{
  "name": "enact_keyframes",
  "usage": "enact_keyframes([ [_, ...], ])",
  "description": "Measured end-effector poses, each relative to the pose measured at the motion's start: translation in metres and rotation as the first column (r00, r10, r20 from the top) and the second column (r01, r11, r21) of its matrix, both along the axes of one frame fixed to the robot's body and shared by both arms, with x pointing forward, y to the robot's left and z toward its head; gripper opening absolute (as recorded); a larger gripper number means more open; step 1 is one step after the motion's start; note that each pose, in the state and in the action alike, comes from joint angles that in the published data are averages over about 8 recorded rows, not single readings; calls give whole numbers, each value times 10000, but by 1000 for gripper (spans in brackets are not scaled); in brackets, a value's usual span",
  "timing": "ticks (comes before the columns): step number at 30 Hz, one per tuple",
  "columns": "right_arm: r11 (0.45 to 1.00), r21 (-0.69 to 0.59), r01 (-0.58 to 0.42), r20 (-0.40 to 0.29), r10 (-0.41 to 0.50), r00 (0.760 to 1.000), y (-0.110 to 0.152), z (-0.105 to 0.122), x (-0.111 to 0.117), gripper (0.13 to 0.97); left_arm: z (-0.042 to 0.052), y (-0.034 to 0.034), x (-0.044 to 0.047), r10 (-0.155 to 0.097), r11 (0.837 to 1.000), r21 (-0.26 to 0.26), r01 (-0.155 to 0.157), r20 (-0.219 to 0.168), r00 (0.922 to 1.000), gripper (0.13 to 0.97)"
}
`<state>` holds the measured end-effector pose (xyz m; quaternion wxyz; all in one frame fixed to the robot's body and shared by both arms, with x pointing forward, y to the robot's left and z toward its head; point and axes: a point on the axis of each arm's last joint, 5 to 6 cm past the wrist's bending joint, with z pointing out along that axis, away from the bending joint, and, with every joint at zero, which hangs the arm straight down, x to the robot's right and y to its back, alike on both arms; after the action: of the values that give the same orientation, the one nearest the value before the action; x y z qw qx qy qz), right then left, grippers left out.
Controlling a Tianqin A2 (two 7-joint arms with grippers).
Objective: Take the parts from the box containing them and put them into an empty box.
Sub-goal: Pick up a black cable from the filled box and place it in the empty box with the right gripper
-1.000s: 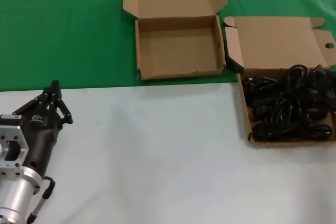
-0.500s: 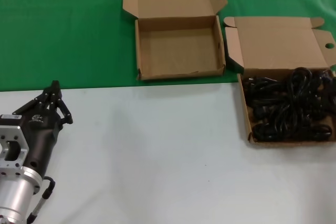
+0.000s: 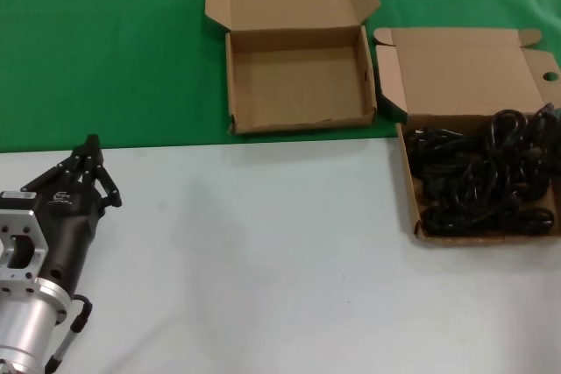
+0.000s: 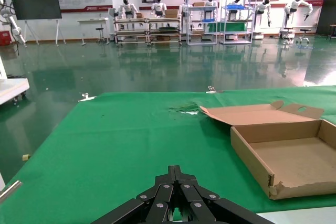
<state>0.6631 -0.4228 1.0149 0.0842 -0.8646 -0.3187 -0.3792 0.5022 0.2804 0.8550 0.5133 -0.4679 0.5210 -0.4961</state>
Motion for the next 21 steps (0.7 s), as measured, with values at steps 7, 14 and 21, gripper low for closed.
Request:
enact_keyframes([
  [7, 9996, 107, 249, 131, -251, 9996, 6, 148, -19, 144, 0, 0, 0, 0, 10000, -3, 0, 0, 10000, 139],
  [14, 9971, 515, 564, 153, -573, 9982, 124, 372, -66, 144, 0, 0, 0, 0, 10000, -6, 0, 0, 10000, 139],
  [21, 9899, 1239, 696, 458, -757, 9961, 383, 615, -25, 144, 0, 0, 0, 0, 10000, -1, 0, 0, 10000, 139],
])
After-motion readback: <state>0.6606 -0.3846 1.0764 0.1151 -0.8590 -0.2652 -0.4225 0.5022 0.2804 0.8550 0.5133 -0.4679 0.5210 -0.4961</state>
